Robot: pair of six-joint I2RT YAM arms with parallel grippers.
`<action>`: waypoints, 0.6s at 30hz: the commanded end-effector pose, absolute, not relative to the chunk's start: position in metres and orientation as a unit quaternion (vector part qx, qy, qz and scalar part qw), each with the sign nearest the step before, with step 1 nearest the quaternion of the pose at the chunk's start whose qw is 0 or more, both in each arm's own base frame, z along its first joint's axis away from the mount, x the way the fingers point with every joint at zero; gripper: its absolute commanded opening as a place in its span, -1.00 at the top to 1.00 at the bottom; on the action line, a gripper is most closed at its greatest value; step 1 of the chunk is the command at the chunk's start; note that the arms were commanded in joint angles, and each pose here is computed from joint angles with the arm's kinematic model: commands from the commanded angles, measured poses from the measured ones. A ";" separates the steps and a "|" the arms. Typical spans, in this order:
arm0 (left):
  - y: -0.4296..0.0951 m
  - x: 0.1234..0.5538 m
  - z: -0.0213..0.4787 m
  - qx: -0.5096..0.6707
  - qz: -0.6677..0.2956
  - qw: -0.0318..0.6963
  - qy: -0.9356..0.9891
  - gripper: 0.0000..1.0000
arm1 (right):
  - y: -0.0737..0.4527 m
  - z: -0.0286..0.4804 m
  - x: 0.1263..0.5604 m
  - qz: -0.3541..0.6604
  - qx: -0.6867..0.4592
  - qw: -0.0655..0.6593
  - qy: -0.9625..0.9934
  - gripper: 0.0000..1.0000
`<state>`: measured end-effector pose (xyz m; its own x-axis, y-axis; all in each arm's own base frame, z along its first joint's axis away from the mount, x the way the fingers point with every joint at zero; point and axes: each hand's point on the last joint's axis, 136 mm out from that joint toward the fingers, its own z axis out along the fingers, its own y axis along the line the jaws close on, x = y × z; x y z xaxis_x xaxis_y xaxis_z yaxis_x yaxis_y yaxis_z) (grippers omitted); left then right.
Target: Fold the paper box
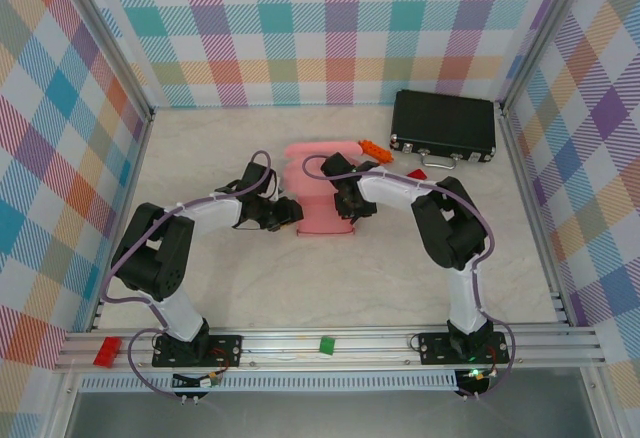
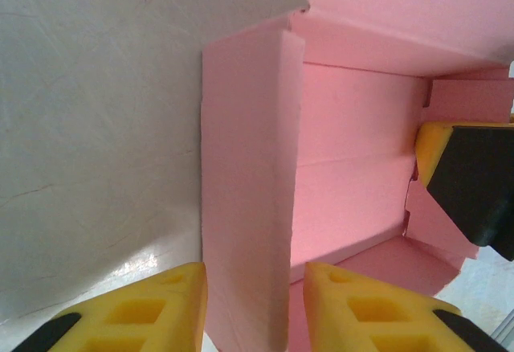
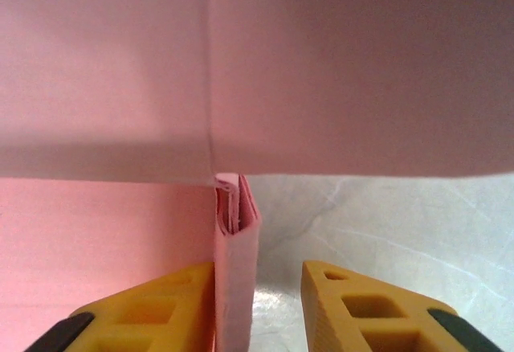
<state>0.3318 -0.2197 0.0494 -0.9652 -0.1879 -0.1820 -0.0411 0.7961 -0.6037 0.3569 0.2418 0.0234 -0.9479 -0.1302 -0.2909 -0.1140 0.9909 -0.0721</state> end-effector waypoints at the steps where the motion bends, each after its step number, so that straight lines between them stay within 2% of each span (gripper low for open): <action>1: -0.230 0.336 0.058 -0.046 -0.324 0.122 0.937 0.27 | 0.246 0.035 0.352 -0.004 -0.054 0.150 0.987 0.26; 13: -0.235 0.334 0.057 -0.038 -0.329 0.117 0.936 0.31 | 0.250 0.042 0.355 0.006 -0.057 0.155 0.986 0.16; 18: -0.234 0.333 0.056 -0.039 -0.323 0.120 0.938 0.29 | 0.247 0.044 0.355 0.004 -0.052 0.161 0.986 0.02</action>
<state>0.3331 -0.2261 0.0538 -0.9664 -0.1756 -0.1876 -0.0244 0.7895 -0.6133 0.3537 0.2473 0.0289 -0.9508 -0.1179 -0.2864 -0.1140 0.9930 -0.0300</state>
